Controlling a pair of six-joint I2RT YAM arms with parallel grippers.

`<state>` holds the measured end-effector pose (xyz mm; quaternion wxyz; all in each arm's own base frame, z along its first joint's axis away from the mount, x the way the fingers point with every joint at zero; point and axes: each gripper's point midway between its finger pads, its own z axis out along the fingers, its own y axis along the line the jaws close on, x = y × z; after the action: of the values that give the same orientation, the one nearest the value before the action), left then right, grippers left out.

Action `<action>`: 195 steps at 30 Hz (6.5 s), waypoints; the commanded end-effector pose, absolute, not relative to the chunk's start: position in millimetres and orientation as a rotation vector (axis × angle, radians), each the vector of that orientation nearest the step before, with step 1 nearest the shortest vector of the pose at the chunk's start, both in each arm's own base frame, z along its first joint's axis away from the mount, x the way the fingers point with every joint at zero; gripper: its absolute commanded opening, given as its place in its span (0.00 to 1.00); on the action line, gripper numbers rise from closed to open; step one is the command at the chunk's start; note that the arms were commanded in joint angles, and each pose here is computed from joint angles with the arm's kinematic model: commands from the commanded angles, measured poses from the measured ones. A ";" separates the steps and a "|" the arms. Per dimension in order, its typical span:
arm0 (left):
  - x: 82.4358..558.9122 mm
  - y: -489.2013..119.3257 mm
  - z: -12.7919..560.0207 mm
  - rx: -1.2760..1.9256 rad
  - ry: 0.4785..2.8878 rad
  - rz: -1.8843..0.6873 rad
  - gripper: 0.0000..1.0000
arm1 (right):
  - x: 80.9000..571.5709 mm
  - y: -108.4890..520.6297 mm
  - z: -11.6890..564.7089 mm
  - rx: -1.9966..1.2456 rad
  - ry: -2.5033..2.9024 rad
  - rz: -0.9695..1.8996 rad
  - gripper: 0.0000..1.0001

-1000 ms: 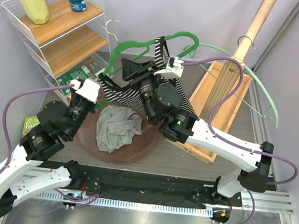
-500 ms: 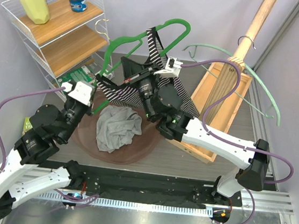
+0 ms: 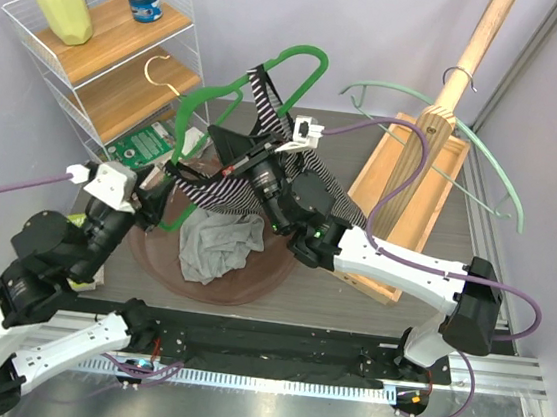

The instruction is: Remove the tank top from the hanger

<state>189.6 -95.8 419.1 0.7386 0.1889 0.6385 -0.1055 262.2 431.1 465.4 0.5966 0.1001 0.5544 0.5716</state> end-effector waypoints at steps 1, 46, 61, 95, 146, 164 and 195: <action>163.0 -84.8 434.2 0.371 1.377 -0.362 0.48 | 234.9 397.8 531.4 0.237 1.077 1.501 0.01; 121.7 -125.0 506.0 0.215 1.268 -0.945 0.72 | 164.9 356.2 585.7 0.058 0.876 1.776 0.01; 99.5 -118.5 459.5 0.328 1.439 -0.929 0.84 | 165.0 360.1 596.8 0.029 0.862 1.757 0.01; 96.5 -150.7 447.1 0.395 1.423 -1.064 0.00 | 165.8 364.5 577.9 0.022 0.925 1.755 0.01; 119.5 -133.5 454.9 0.327 1.438 -0.894 0.00 | 173.2 420.0 524.2 -0.394 1.530 1.224 0.80; 139.0 -135.0 444.1 0.305 1.476 -0.804 0.00 | 193.2 421.4 524.2 -0.262 1.548 1.067 0.67; 126.0 -146.1 447.5 0.388 1.453 -0.873 0.01 | 215.8 449.7 527.7 -0.168 1.535 1.034 0.31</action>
<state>133.7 -142.2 417.1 0.6176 0.1602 0.6851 -0.3516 217.3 459.4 491.5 0.5780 -0.1041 0.6917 0.4203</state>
